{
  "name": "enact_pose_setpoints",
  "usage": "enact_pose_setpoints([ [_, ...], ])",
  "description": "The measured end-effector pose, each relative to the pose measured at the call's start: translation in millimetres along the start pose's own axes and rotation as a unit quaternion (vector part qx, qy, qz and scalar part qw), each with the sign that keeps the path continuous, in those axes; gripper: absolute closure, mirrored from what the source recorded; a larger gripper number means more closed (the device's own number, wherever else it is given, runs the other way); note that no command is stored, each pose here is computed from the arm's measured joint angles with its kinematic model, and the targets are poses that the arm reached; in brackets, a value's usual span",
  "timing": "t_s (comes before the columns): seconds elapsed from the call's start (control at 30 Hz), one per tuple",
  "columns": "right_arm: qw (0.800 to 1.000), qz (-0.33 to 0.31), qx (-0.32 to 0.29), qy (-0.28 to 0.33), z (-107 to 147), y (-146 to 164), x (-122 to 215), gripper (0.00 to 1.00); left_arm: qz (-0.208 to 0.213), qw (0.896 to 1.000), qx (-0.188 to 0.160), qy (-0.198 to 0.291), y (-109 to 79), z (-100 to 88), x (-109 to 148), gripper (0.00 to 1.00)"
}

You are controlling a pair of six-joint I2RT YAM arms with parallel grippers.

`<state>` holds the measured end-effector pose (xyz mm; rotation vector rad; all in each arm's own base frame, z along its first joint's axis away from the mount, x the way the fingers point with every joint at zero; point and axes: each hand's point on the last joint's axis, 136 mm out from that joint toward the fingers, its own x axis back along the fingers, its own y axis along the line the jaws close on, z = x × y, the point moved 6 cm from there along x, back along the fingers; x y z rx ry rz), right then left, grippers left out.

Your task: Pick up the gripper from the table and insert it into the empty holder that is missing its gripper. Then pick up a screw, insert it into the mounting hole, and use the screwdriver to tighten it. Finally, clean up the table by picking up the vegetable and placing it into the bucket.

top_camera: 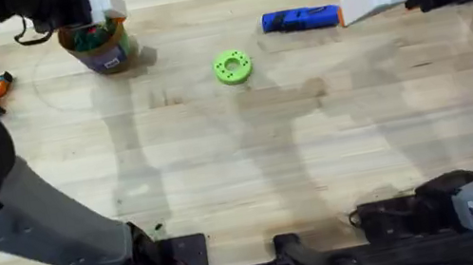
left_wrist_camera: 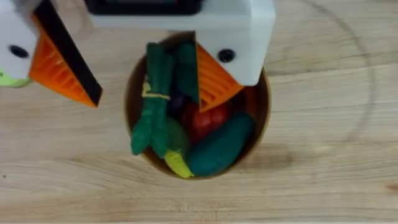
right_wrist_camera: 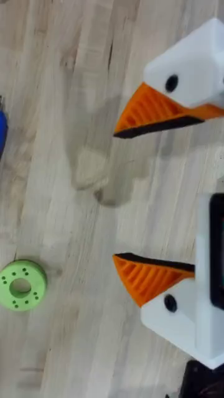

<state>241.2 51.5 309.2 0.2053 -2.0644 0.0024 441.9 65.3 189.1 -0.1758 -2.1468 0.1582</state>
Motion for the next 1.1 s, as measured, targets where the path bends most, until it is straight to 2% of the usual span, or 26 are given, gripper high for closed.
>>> enact_pose_setpoints([
  [0.1,1.0,0.0,0.0,0.0,0,0,0,0.009,0.005,1.0,0.001,-0.004,-7.8,-0.3,21,0.053],
  [0.23,1.0,0.0,0.0,0.001,0,0,0,0.008,0.007,1.0,-0.004,-0.009,-26.2,5.9,73,0.047],
  [0.4,1.0,0.001,-0.001,0.011,4,0,0,0.008,0.002,1.0,-0.014,0.001,-53.8,35.2,150,0.075],
  [0.57,1.0,0.001,-0.001,0.011,4,0,0,0.007,-0.031,0.999,-0.013,0.023,-67.1,71.9,201,0.092],
  [0.7,1.0,0.001,-0.001,0.011,4,0,0,0.008,-0.048,0.999,-0.017,0.017,-76.1,92.1,230,0.085],
  [0.9,1.0,0.001,-0.001,0.011,4,0,0,0.008,-0.064,0.997,-0.027,-0.02,-91.6,120.1,272,0.059],
  [1.1,1.0,0.001,-0.001,0.01,4,0,0,0.009,-0.072,0.995,-0.038,-0.062,-100.6,132.5,296,0.031],
])
